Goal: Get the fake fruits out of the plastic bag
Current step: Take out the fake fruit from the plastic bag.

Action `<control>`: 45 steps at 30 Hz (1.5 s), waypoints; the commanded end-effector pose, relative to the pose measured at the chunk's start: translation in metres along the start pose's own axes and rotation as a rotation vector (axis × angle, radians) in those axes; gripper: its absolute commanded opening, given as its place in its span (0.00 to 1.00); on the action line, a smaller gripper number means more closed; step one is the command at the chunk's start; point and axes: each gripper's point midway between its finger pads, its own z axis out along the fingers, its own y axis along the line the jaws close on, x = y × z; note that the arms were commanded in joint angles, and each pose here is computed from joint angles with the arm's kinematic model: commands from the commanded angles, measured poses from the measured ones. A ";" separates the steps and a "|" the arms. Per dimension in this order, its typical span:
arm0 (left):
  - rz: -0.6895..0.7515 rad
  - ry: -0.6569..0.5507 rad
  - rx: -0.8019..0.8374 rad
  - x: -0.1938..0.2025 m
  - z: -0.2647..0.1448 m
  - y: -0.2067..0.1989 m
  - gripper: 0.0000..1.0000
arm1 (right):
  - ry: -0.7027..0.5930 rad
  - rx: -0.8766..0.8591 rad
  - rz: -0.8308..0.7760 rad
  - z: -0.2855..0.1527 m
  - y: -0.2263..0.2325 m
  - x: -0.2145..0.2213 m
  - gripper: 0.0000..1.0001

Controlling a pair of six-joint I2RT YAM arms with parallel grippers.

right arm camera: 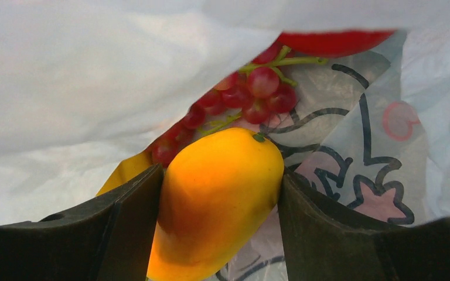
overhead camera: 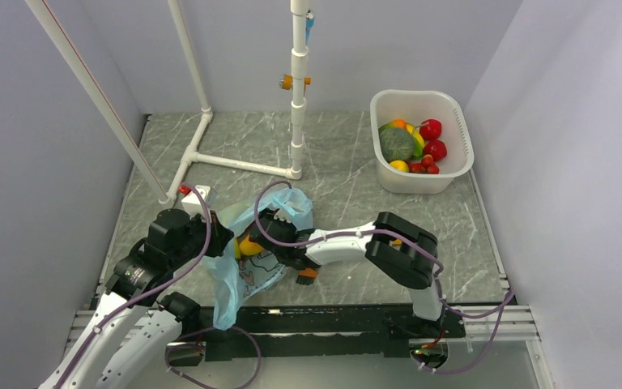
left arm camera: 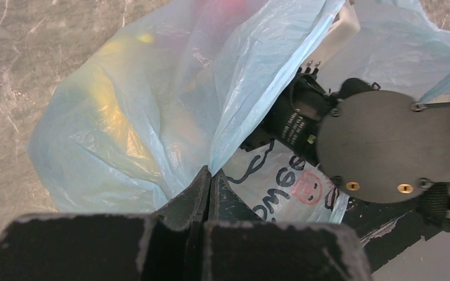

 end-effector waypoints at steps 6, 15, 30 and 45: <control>-0.011 -0.018 -0.011 -0.005 0.000 0.001 0.00 | -0.002 -0.264 -0.031 -0.052 0.055 -0.031 0.34; -0.015 -0.010 -0.020 -0.004 0.001 0.002 0.00 | 0.117 -0.490 -0.176 -0.094 0.072 -0.007 0.28; -0.008 -0.019 -0.006 -0.003 -0.002 -0.002 0.00 | 0.330 -0.948 -0.485 -0.177 0.085 0.027 0.25; 0.002 0.003 0.018 0.002 -0.003 -0.009 0.00 | 0.078 -0.986 -0.442 -0.247 0.124 -0.087 0.04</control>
